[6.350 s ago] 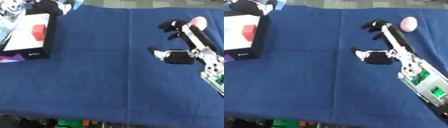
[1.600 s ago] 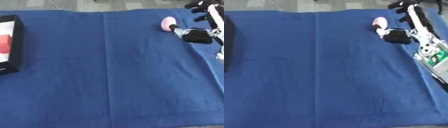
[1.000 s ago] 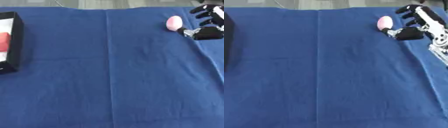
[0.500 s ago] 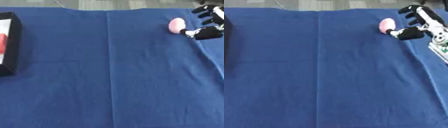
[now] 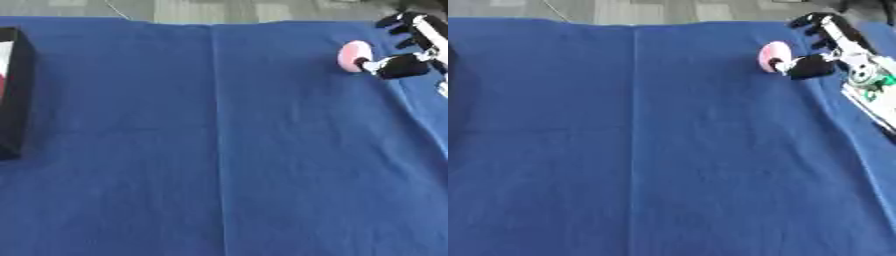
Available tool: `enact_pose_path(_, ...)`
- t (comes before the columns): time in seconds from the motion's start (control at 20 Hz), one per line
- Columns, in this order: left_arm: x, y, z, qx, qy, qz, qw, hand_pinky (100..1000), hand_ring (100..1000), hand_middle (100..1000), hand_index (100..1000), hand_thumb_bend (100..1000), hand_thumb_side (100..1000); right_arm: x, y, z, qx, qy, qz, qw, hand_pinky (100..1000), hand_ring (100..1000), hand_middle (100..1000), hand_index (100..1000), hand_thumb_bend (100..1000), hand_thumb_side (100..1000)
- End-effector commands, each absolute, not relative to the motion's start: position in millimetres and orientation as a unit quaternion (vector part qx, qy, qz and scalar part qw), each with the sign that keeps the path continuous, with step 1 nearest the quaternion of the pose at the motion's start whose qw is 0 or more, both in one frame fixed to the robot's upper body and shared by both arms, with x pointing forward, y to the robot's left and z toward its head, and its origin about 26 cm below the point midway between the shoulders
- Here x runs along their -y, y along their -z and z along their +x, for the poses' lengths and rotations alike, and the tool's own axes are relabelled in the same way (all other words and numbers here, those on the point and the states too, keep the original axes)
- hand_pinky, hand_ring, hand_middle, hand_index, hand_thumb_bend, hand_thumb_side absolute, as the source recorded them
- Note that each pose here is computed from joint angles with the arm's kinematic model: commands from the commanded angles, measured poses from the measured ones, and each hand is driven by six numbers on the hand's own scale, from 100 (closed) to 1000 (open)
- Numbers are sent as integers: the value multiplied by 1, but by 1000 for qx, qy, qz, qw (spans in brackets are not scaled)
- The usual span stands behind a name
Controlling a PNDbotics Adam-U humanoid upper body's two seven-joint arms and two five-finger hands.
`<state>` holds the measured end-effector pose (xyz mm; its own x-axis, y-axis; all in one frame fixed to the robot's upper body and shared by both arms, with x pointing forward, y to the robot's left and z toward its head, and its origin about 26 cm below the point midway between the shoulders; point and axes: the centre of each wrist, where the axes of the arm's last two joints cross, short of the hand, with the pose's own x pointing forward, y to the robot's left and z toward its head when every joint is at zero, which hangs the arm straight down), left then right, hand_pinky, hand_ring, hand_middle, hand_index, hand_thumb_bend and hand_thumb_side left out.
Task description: Pick up the objects with one hand, pass them to the other hand, and then place them into the box on the other side of the table.
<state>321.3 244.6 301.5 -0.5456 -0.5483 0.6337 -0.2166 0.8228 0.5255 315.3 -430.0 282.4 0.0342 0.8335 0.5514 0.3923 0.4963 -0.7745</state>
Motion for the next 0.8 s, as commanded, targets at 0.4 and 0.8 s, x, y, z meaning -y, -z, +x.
enact_pose_path(0.4,-243,-312,310,867,197,217,404,907,791,784,767,100,778,455,-294,310,648,-168,-502,548,770,868,851,787,390,100)
enact_pose_path(0.8,-245,-310,310,864,196,223,406,908,792,786,769,100,784,469,-290,308,630,-140,-523,557,772,871,860,793,378,100)
